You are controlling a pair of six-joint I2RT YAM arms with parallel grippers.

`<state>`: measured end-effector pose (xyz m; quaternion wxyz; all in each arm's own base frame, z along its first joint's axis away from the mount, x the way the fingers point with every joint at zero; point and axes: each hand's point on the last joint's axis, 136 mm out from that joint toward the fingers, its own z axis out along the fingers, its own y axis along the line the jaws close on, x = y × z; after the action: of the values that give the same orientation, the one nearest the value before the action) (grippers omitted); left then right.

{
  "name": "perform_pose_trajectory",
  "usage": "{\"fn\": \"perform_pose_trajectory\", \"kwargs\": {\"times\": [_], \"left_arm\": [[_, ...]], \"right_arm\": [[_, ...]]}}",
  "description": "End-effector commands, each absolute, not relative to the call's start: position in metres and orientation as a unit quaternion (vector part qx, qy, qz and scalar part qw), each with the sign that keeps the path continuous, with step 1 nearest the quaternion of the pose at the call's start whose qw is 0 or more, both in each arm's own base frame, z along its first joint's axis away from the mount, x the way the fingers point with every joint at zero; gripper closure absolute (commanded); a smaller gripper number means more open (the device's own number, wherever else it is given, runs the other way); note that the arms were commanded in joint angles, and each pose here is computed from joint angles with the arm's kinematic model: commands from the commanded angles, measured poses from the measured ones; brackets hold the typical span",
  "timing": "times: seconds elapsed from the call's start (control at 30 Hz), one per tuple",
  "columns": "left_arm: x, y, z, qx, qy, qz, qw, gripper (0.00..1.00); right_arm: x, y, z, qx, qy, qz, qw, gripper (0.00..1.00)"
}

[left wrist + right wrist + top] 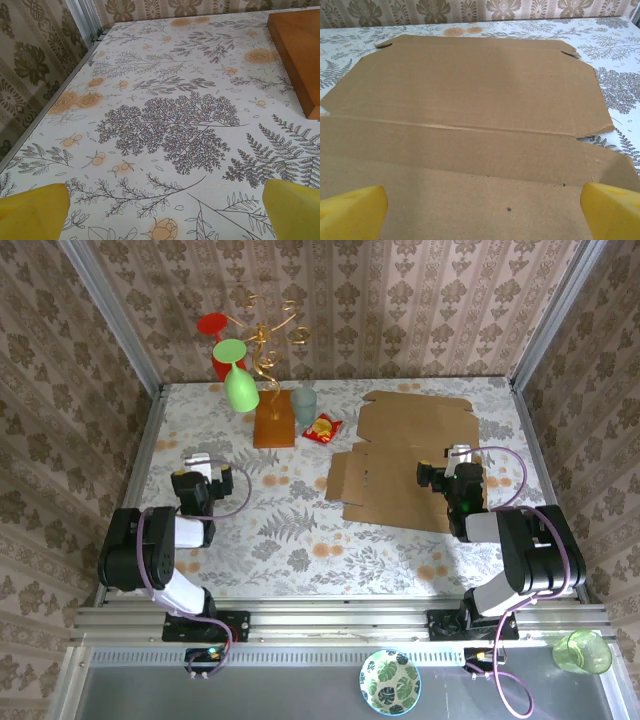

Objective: Fold the paper box

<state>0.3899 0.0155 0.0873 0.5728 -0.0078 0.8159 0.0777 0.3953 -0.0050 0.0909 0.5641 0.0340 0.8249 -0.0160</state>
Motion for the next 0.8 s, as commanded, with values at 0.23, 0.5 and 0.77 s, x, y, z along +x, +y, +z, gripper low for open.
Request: {"fn": "perform_pose_trajectory", "kwargs": {"times": [0.23,0.5,0.77], "left_arm": [[0.396,0.014,0.098,-0.003,0.808,0.083,0.584,0.00],[0.397,0.014,0.098,-0.003,0.808,0.083,0.584,0.00],[0.379,0.021,0.105,-0.025,0.779,0.095,0.620,0.00]], "right_arm": [[0.400,-0.004,0.097,0.025,0.820,-0.014,0.572,0.00],[0.400,-0.004,0.097,0.025,0.820,-0.014,0.571,0.00],[0.396,-0.008,0.100,0.035,0.812,-0.021,0.582,0.00]]}}
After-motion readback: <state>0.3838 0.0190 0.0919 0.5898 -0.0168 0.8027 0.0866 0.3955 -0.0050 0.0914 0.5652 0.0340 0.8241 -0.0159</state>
